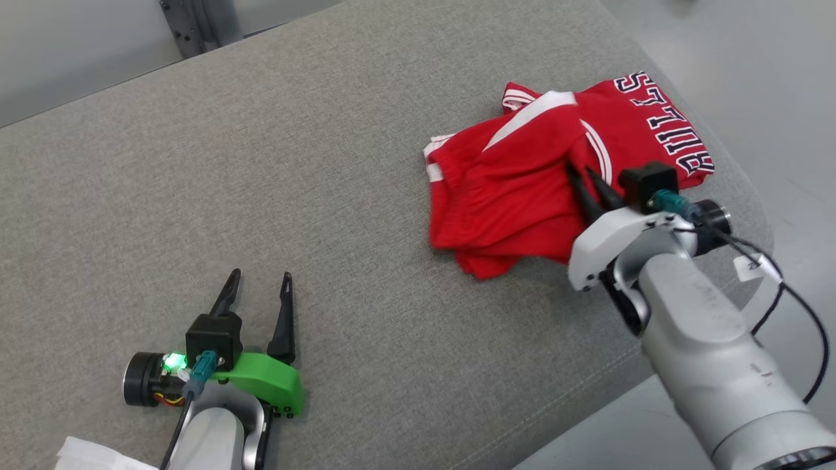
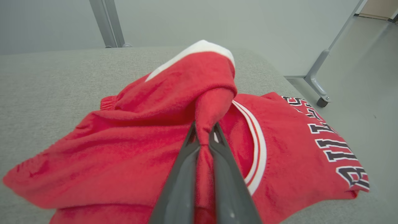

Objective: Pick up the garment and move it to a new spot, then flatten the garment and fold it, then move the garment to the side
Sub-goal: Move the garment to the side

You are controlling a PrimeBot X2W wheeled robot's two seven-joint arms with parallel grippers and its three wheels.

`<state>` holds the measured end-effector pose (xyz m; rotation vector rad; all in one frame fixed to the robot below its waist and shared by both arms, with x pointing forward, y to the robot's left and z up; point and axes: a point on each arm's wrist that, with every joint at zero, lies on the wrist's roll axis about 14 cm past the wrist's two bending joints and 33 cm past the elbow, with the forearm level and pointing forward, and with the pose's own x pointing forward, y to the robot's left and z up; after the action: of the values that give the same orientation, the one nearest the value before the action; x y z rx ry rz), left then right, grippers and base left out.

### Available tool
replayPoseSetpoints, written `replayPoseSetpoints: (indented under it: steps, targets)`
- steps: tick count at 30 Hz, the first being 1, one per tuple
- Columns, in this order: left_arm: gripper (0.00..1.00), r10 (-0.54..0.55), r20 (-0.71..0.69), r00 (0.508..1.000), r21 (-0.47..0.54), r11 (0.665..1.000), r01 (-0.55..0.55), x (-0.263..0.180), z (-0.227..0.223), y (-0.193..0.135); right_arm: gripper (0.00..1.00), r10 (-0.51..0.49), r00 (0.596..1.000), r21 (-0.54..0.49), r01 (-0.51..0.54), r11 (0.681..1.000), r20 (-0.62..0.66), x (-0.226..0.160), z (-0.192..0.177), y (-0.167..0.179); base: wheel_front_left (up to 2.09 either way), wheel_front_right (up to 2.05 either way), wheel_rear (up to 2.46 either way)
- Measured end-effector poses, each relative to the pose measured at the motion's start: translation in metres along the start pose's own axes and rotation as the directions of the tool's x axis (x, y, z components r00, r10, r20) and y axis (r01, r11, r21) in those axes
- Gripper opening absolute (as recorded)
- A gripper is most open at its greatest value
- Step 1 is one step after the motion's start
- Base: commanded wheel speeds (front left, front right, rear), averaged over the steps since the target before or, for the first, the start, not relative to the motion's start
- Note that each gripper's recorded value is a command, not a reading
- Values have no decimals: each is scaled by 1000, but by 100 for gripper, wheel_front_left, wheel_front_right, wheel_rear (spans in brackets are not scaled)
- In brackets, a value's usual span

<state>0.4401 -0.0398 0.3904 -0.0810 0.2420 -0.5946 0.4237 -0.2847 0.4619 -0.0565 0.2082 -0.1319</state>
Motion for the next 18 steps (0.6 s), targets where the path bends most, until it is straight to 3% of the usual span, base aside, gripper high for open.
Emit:
replayPoseSetpoints:
  steps: [5, 9, 10, 11, 15, 18]
  targets:
    - [100, 27, 3, 1000, 6, 1000, -27, -1, 0, 12, 0, -127, 991, -115, 123, 986, -31, 6, 6, -67, 0, 0, 0]
    - [100, 85, -7, 996, 2, 996, -85, -11, -4, 33, 0, -197, 979, -177, 184, 967, -58, 12, 7, -101, 0, 0, 0]
    - [100, 104, -13, 994, 1, 995, -104, -15, -6, 39, 27, -216, 975, -179, 203, 963, -58, 14, 8, -109, 0, 0, 0]
    - [100, 123, -17, 992, 0, 992, -123, -19, -7, 46, 100, -230, 972, -196, 214, 957, -58, 17, 9, -115, 0, 0, 0]
    - [100, 192, -26, 981, -3, 981, -192, -32, -11, 68, 100, -261, 965, -195, 252, 948, -17, 31, 20, -121, 0, 0, 0]
    - [100, 238, -22, 971, -5, 971, -238, -41, -10, 81, 100, -247, 967, -169, 255, 952, 66, 47, 41, -103, 0, 0, 0]
